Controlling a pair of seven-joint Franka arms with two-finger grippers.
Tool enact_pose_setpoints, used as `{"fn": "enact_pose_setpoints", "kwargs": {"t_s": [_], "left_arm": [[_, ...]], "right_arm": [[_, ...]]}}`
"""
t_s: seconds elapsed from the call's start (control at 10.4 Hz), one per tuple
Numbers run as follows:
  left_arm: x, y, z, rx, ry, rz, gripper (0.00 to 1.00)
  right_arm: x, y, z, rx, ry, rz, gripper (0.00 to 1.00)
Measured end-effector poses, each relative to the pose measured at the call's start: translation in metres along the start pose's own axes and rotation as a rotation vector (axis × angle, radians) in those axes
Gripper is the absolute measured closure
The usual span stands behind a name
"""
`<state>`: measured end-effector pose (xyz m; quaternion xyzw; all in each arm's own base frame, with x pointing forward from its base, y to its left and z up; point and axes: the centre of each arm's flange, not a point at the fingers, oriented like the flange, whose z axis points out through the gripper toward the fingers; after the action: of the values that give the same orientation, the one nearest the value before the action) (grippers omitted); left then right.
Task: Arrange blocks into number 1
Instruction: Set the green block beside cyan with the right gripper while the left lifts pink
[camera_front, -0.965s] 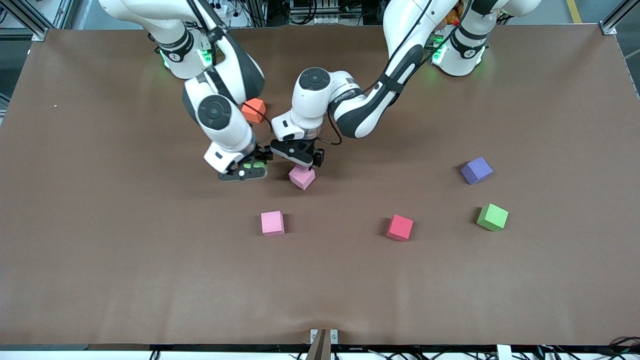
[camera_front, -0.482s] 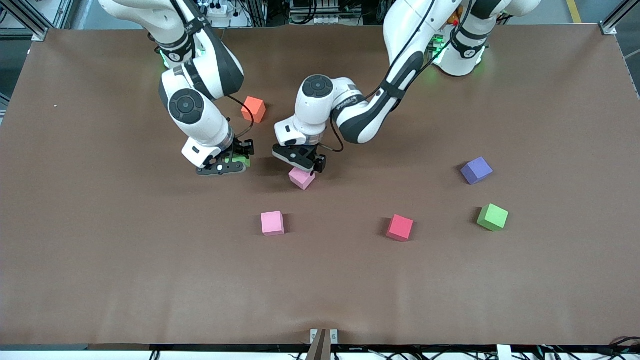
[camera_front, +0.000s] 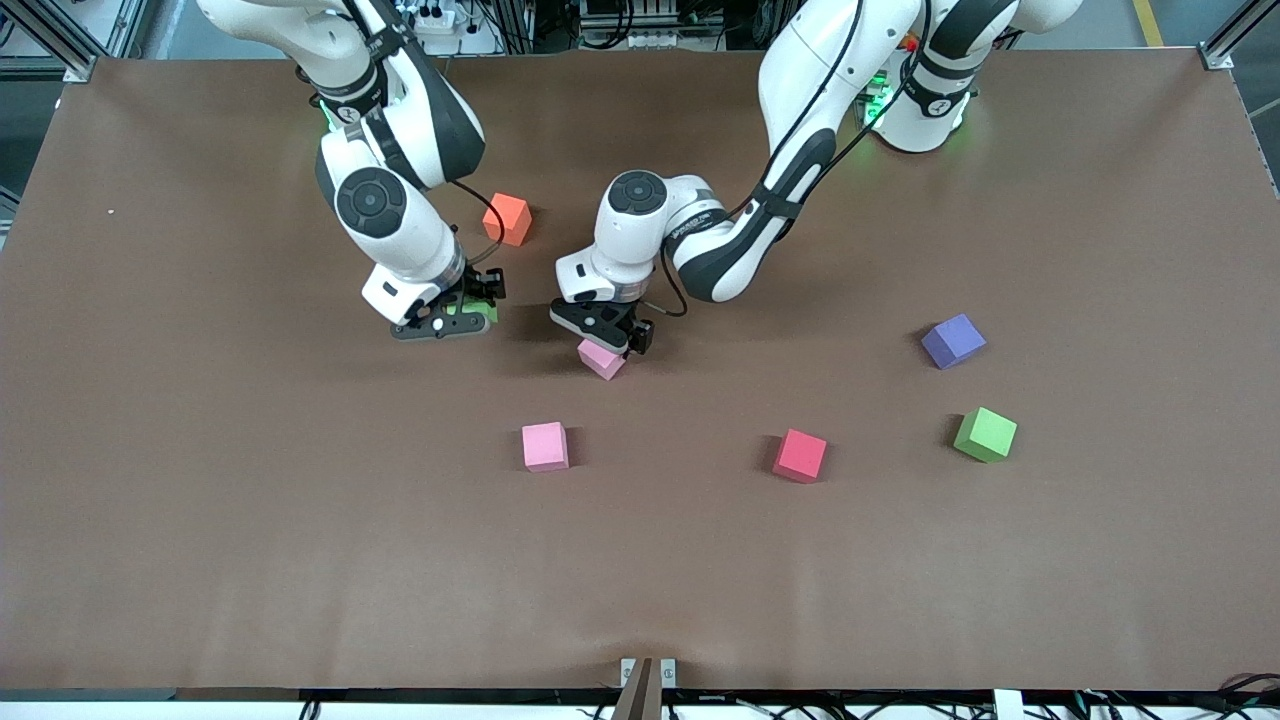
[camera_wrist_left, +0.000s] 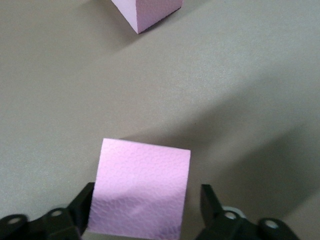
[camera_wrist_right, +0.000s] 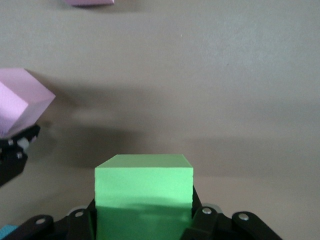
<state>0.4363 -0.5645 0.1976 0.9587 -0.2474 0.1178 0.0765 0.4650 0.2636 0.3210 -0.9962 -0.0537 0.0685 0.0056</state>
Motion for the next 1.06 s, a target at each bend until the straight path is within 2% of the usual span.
{"fn": "enact_pose_setpoints", "kwargs": {"t_s": [0.1,0.19,0.48,0.77,1.06], "left_arm": [[0.003,-0.007,0.0,0.004,0.002,-0.009,0.31],[0.006,-0.013,-0.001,0.006,0.004,-0.026,0.38],[0.018,-0.04,-0.011,0.017,0.019,-0.093,0.38],[0.053,-0.112,-0.052,0.057,0.06,-0.196,0.38],[0.074,-0.187,-0.09,0.093,0.032,-0.35,0.4]], "right_arm": [[-0.012,-0.006,-0.001,-0.002,-0.003,-0.017,0.37],[-0.027,-0.012,-0.002,-0.004,-0.006,-0.035,0.37],[-0.091,-0.073,-0.004,-0.024,-0.009,-0.039,0.37],[-0.16,-0.149,0.007,-0.053,-0.003,-0.024,0.37],[-0.21,-0.193,0.016,-0.044,0.026,0.02,0.37]]}}
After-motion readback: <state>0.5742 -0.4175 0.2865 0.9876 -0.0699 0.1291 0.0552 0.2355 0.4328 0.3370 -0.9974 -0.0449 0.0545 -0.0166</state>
